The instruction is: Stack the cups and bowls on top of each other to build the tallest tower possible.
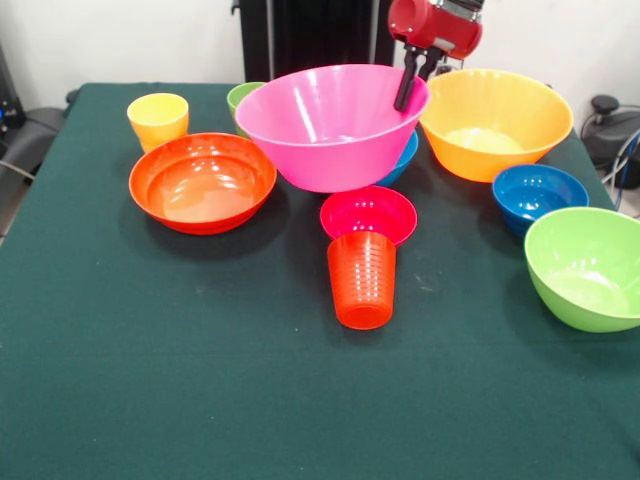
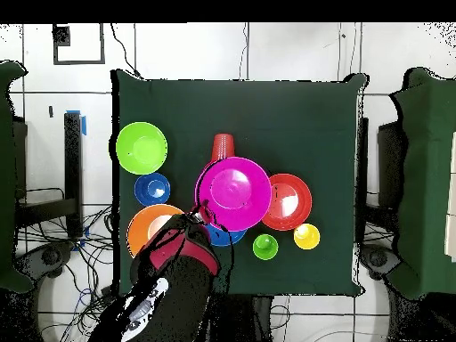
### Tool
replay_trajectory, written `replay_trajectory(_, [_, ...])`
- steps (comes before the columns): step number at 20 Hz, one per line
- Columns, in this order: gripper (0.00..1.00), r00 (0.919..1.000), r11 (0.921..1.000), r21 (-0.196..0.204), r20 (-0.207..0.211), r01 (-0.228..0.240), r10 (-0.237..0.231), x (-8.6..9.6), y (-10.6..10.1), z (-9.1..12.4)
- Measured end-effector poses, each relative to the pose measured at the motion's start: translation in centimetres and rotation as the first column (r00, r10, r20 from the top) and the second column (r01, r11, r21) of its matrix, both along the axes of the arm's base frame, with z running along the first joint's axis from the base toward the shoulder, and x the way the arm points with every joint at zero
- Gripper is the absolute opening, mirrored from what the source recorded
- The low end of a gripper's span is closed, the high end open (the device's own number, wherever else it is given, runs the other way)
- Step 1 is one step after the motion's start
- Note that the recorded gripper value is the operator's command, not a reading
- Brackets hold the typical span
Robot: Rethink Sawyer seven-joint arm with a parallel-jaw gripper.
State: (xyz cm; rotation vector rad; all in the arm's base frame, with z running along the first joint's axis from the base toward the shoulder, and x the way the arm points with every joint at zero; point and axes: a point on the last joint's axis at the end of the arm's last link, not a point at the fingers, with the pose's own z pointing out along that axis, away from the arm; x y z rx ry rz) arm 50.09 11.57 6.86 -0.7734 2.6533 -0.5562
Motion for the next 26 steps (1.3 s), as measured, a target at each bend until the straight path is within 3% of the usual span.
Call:
replay_trajectory(6, [0.00,1.0000,1.0000,0.002,0.001,0.003,-0.003,0.0,0.1,0.0])
replay_trajectory(19, [0.00,0.9997,0.9994,0.034,0.020,-0.012,0.011,-0.5,3.1,-1.3])
replay_trajectory(26, [0.00,0.9992,0.9986,0.052,0.038,-0.014,0.012,-0.3,3.7,-1.6])
